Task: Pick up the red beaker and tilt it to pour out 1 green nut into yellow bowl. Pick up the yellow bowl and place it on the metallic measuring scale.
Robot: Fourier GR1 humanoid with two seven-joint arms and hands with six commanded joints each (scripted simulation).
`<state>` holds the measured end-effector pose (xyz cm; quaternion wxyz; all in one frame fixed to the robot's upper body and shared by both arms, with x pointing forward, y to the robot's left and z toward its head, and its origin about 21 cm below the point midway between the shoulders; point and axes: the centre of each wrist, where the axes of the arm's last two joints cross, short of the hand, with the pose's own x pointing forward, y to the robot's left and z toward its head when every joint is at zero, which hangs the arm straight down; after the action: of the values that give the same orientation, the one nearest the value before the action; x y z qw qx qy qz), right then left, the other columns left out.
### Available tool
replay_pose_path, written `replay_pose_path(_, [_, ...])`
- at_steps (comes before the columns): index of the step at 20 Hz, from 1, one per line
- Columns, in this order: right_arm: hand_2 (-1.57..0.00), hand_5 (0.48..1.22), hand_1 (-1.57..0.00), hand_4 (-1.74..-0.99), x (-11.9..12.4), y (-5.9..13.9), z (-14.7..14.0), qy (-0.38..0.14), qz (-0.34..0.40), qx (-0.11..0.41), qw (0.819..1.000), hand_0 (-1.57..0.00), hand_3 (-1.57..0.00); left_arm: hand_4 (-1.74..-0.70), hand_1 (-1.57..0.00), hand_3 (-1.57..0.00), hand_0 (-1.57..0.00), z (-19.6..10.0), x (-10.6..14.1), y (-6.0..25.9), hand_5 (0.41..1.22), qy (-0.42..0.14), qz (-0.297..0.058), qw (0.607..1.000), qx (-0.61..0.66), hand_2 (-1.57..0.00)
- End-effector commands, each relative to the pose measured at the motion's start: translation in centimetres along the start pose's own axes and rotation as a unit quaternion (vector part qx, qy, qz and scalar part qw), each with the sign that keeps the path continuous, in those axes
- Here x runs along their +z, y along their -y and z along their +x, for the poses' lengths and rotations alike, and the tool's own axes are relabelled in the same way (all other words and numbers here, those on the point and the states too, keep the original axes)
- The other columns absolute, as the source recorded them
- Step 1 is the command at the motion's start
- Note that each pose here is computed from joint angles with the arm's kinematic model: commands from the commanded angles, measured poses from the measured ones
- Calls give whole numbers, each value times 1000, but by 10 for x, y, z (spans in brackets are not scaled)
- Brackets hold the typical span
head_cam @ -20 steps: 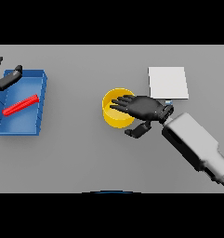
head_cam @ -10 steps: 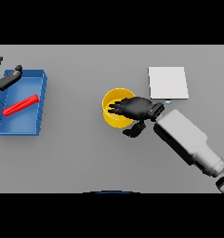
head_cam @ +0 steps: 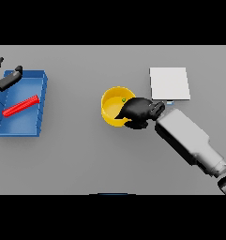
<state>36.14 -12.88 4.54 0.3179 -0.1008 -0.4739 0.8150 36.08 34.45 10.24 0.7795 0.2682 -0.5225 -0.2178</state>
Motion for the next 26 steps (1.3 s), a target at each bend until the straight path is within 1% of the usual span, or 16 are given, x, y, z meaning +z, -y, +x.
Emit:
replay_pose_path(1, [-1187,1152,-1266,-1637,-1,3,1,-6,4,-3,1000,-1278,-1027,-784,1,1,1,0,0,1,712,1,1,1000,-3,1])
replay_pose_path(3, [-1287,1177,-1376,-1674,0,3,2,-11,7,-7,1000,-1384,-1106,-784,1,1,1,4,1,-3,710,4,3,1000,-3,1])
replay_pose_path(5, [-1330,1193,-1446,-1698,1,7,-1,-15,8,-9,1000,-1451,-1171,-785,1,1,1,7,2,0,712,9,-1,1000,-3,1])
replay_pose_path(7, [-1362,1203,-1491,-1714,6,11,-3,-14,3,-6,1000,-1494,-1198,-786,1,1,1,1,1,1,704,5,-4,1000,1,1])
replay_pose_path(9, [-1415,1209,-1520,-1724,12,17,-1,-10,-4,-11,1000,-1522,-1185,-778,1,1,1,1,2,0,704,2,-1,1000,-5,1])
replay_pose_path(11, [-1447,1214,-1538,-1730,20,27,2,-14,-8,-11,1000,-1540,-1165,-774,1,1,1,0,1,-3,706,5,3,1000,-6,1])
replay_pose_path(12, [-1459,1215,-1545,-1732,29,35,0,-19,-8,-11,1000,-1546,-1160,-771,1,1,1,0,2,-1,707,9,0,1000,-8,1])
replay_pose_path(14, [-1491,1217,-1554,-1735,35,40,1,-39,-12,-5,999,-1555,-1153,-776,1,1,1,4,4,0,702,10,-3,1000,-1,1])
replay_pose_path(15, [-1451,1218,-1558,-1736,39,43,-2,-44,-15,-8,999,-1558,-1204,-780,1,1,1,4,3,-1,702,13,-3,1000,1,1])
replay_pose_path(17, [-1447,1219,-1562,-1738,44,46,1,-66,-22,-1,998,-1563,-1199,-788,1,1,1,1,2,-1,702,8,-2,1000,10,1])
replay_pose_path(18, [-1471,1219,-1564,-1739,46,46,5,-66,-23,0,998,-1564,-1191,-793,1,1,1,3,4,-5,702,8,-1,1000,9,1])
replay_pose_path(19, [-1491,1219,-1566,-1739,51,49,9,-60,-25,1,998,-1566,-1182,-798,1,1,1,3,4,-2,702,10,-5,1000,10,1])
replay_pose_path(20, [-1507,1219,-1567,-1739,53,48,11,-63,-31,1,998,-1567,-1179,-799,1,1,1,6,2,-2,704,9,-5,1000,6,1])
replay_pose_path(21, [-1520,1219,-1567,-1740,58,52,8,-76,-36,-4,996,-1520,-1179,-800,1,1,1,7,3,-3,704,12,-5,1000,9,1])
replay_pose_path(24, [-1487,1220,-1569,-1740,70,58,-9,-124,-54,-4,991,-1545,-1183,-820,1,1,1,6,4,-6,717,6,-6,1000,17,1])
replay_pose_path(26, [-1517,1220,-1570,-1741,78,62,-21,-134,-75,-5,988,-1554,-1166,-831,1,1,1,7,2,-3,728,2,-5,1000,23,1])
